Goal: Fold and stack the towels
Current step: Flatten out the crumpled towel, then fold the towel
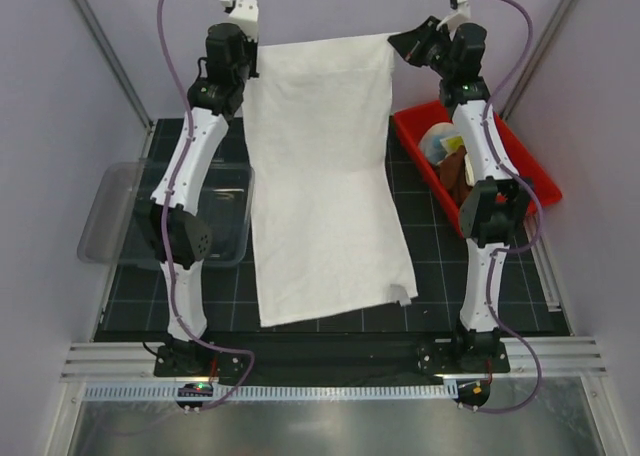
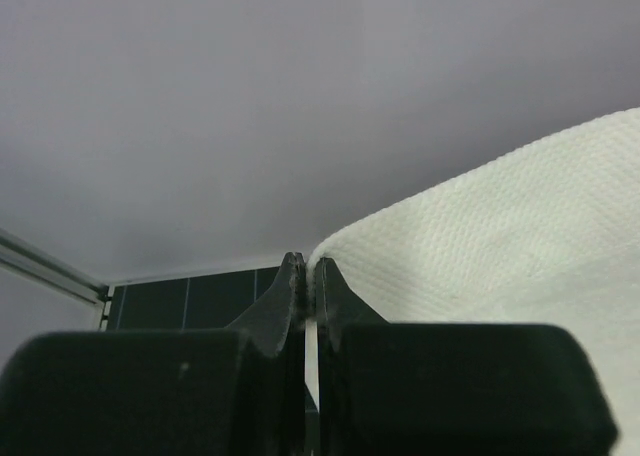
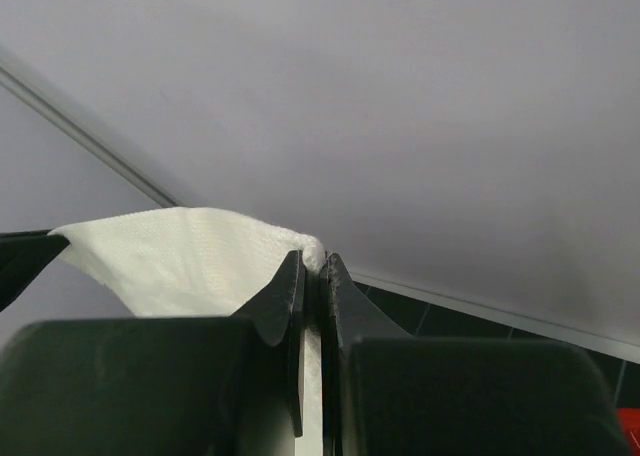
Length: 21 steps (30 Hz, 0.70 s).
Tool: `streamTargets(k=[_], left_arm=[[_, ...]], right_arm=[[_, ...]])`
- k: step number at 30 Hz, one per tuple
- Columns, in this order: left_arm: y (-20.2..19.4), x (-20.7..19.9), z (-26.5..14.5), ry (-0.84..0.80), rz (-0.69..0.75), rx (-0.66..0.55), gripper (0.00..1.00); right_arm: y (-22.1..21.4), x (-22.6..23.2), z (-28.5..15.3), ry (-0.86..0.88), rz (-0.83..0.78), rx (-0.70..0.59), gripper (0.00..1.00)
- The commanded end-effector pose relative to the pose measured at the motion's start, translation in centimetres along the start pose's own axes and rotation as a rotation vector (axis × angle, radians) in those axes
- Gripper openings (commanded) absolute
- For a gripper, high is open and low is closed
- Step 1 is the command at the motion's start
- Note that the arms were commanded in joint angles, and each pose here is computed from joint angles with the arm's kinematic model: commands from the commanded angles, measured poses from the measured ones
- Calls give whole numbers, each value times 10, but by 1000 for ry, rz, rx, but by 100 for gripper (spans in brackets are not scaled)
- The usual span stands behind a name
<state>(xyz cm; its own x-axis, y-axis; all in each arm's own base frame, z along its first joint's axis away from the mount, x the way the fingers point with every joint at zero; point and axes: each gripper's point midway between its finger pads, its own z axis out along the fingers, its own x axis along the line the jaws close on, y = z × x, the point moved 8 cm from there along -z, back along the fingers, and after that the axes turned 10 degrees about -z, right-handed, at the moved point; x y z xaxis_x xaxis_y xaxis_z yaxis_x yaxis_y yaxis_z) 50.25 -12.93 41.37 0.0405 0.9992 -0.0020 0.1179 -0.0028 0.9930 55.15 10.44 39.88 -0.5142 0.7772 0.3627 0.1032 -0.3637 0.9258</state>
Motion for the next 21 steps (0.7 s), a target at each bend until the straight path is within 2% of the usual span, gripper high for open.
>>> streamTargets(k=[1,5,10,13,17,18,19,21], left_arm=[[45,12,3,-98,-45,-194,0],[25,6,13,-161,-24,-143,0],[2,1,10,-215,-17,-73,0],[-13,-6,-9,-282,-12,-14,0],[-31,-14,-54,-336,2,60,0],[-57,-15,-59,-338,17,128,0],[-66,-15,-69,-333,35,151,0],[-88,-13,-94,-324,48,202,0]], right_arm=[[59,31,-1,149,-128,-209,1],[33,14,14,170,-120,-192,1],[1,10,6,231,-136,-133,1],[-15,12,-9,250,-155,-54,1],[-45,7,-41,164,-233,68,1],[-51,8,-49,151,-240,87,1],[-70,3,-60,127,-229,131,1],[-67,12,-78,112,-267,140,1]])
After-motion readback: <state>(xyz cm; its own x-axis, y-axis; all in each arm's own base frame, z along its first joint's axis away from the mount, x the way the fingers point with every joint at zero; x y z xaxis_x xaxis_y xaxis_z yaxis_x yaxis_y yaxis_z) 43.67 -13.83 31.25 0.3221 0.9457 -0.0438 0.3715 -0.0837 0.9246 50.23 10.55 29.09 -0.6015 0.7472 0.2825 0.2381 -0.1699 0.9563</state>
